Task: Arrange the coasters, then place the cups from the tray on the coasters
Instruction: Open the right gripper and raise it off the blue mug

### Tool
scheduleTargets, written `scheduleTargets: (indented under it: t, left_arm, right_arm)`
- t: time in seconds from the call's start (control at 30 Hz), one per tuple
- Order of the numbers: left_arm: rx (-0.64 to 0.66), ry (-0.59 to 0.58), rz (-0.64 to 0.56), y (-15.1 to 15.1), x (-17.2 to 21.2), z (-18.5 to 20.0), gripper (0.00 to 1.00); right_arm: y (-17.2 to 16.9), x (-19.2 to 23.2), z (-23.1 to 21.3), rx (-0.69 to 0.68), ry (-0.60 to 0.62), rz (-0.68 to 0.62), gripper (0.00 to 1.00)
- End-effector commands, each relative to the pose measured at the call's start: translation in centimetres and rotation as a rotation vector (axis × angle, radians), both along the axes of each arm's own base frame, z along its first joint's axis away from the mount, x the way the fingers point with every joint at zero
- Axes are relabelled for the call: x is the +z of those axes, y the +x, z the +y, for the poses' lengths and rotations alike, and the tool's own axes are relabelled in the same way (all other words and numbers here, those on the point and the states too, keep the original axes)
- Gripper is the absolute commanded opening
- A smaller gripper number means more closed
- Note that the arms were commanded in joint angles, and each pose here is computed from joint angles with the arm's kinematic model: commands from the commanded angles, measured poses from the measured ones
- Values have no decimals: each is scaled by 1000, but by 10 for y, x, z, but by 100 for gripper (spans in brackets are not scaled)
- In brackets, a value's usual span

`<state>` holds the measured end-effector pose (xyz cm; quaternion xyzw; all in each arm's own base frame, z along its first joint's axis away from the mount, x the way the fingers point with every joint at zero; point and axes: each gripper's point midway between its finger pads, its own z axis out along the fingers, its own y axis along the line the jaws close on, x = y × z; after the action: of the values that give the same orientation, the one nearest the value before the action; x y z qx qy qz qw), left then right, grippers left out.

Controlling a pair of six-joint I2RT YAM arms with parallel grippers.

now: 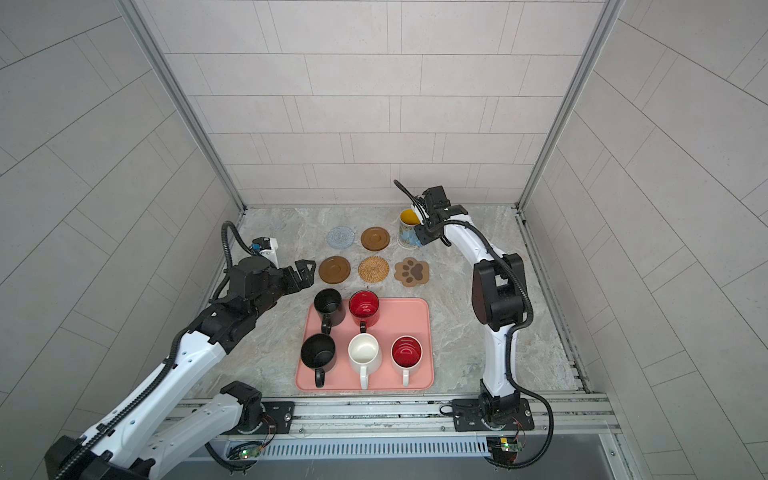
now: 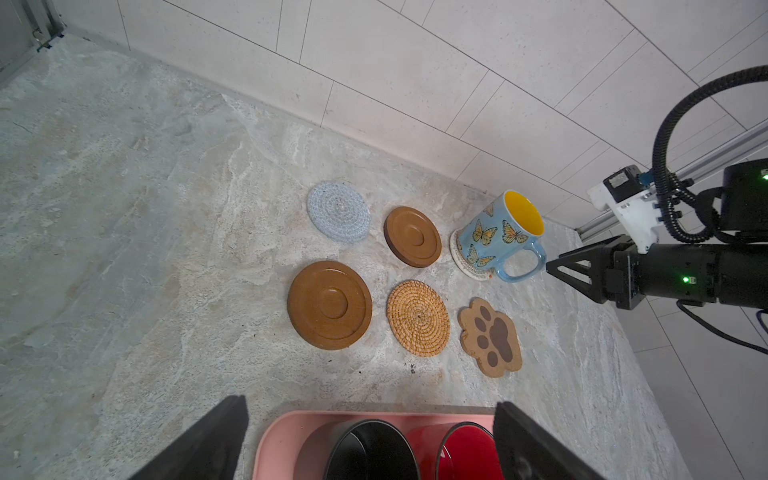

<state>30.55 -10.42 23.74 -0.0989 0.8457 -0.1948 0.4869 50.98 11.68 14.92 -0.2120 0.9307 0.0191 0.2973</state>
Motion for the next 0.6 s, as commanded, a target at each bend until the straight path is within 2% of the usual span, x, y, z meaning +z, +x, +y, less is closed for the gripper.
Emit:
scheduleTargets:
  t: [0.0, 0.43, 0.57]
  left_arm:
    - [9, 4, -3, -7, 0, 4, 100]
    - [4, -15, -4, -21, 2, 8, 100]
    - [-3, -13, 6, -22, -1, 7, 100]
  right_arm:
    - [-16, 37, 3, 2, 29, -44, 43]
    - [-94, 87, 13, -41, -24, -54, 44]
    - [-118, 92, 18, -86, 15, -12, 44]
